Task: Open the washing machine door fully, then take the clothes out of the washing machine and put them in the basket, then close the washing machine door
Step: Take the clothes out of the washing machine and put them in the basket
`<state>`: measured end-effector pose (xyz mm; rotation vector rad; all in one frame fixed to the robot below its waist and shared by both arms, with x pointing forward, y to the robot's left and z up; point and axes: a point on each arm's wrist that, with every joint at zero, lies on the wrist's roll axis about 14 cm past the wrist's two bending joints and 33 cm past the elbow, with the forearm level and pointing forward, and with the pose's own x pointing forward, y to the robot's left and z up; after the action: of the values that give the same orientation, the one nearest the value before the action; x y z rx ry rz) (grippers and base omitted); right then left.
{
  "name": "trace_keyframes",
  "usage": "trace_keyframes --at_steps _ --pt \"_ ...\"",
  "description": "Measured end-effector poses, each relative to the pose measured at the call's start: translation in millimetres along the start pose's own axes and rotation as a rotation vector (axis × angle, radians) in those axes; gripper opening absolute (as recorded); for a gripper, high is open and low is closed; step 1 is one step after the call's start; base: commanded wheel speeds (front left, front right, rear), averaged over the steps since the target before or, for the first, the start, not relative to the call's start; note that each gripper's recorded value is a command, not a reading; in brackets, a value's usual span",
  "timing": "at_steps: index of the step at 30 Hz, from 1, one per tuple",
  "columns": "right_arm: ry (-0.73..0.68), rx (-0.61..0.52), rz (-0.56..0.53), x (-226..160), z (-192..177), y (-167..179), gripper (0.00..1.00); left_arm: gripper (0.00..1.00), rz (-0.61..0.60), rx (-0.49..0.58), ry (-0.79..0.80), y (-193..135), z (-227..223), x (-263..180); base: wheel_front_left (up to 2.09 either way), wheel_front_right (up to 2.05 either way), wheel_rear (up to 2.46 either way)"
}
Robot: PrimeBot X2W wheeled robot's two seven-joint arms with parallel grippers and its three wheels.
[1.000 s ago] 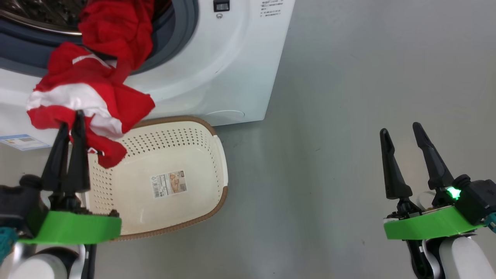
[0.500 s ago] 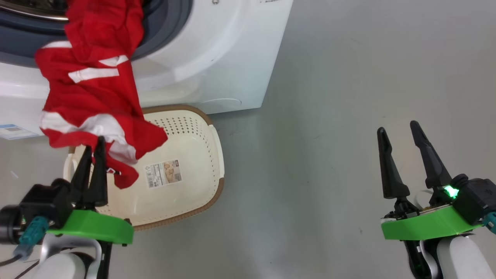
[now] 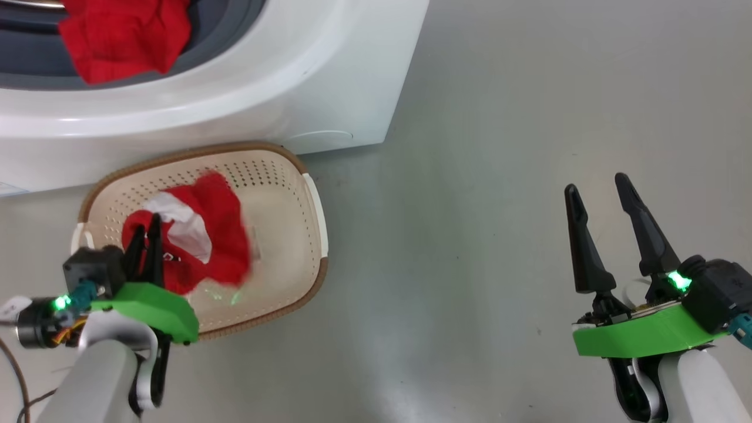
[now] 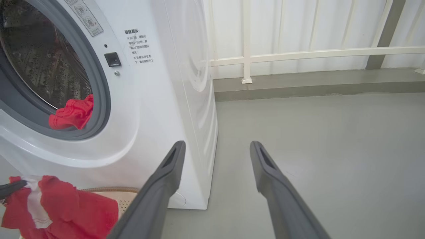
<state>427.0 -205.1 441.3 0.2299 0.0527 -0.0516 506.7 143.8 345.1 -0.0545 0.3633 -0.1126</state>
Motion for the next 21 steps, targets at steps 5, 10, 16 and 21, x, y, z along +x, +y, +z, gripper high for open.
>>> trace_keyframes --at_steps 5,10,16,21 --pt "0.020 -0.005 -0.002 3.0 -7.9 -1.5 1.00 0.00 0.003 -0.007 0.078 0.4 -25.7 17.3 0.00 0.00 0.00" --pt "0.029 -0.009 0.001 8.3 -13.0 -1.7 1.00 0.00 0.000 -0.021 0.151 -4.4 -48.3 32.6 0.00 0.00 0.00" --pt "0.046 -0.017 -0.005 11.9 -20.6 -4.9 1.00 0.00 0.009 -0.023 0.254 -3.9 -79.4 42.4 0.00 0.00 0.00" --pt "0.055 -0.025 -0.015 14.3 -24.4 -9.3 1.00 0.00 0.019 -0.022 0.340 -2.6 -103.1 46.0 0.00 0.00 0.00"
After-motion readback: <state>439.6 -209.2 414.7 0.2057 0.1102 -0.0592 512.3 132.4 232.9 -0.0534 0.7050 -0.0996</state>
